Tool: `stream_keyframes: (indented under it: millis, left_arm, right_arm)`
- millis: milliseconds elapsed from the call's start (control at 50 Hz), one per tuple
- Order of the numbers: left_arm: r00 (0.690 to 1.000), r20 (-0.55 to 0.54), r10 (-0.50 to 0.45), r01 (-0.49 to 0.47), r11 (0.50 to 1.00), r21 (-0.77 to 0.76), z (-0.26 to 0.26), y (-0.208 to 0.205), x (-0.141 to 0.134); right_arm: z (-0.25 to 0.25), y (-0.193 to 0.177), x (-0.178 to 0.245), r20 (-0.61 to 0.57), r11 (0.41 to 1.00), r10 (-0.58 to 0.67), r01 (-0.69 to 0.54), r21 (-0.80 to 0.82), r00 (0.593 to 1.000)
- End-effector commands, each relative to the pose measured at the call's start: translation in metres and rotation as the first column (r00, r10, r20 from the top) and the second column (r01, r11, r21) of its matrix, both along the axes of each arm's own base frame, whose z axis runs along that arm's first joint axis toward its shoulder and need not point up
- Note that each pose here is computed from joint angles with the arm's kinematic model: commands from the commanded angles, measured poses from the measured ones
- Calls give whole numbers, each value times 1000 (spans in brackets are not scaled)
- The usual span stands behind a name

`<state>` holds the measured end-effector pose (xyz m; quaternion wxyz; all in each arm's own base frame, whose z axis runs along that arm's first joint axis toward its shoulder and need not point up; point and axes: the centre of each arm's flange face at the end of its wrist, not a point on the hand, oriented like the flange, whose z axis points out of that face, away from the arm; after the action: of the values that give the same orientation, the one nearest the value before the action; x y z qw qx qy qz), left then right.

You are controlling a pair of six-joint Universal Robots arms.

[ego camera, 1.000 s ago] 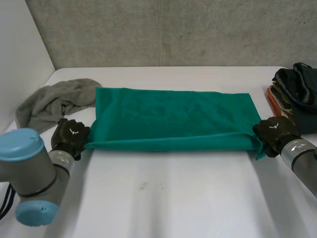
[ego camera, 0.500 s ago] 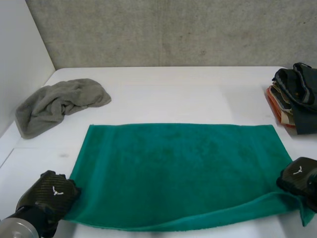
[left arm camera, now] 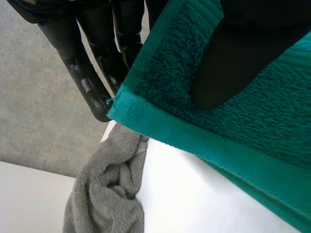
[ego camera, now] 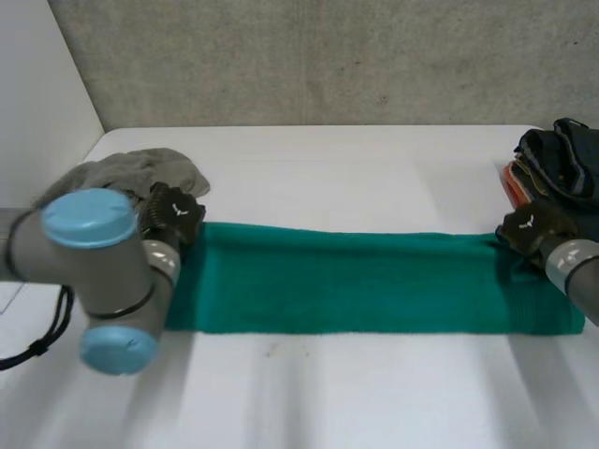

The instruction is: Fold the laundry.

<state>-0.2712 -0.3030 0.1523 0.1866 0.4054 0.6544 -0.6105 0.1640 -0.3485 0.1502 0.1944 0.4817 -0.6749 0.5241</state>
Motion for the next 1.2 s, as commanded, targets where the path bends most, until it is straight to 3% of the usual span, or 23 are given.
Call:
stream_keyframes:
  millis: [20,160,300,400,560,680,840,1000,1200]
  left_arm:
    - [1000,-2,8,-8,999,-33,-14,-25,-22]
    - [1000,-19,-14,12,998,-63,-14,-35,-35]
    - [998,-40,-39,35,995,-95,-1,-28,-48]
    - [997,-43,-59,54,994,-98,11,-15,-52]
    - [997,-53,-57,53,996,-70,33,24,-27]
    - [992,-114,-52,49,998,-31,35,48,-14]
    - [983,-182,-38,39,999,4,24,57,-8]
    - [983,-179,-30,34,999,17,18,57,-7]
    - [981,-189,-30,31,1000,0,28,62,-3]
  right_arm:
    - [-6,-33,8,28,991,-11,14,-131,1000]
    - [-14,-41,13,41,988,-55,60,-142,998]
    - [-6,-40,4,135,964,-219,236,-124,966]
    - [13,-25,9,255,975,-173,202,-95,951]
    - [41,31,11,357,994,-92,65,88,929]
    - [21,44,-19,357,967,-188,108,232,915]
    - [6,34,-45,388,969,-212,143,200,897]
    - [-21,16,-58,385,964,-237,166,209,892]
    - [-8,-8,-119,205,910,-414,401,100,887]
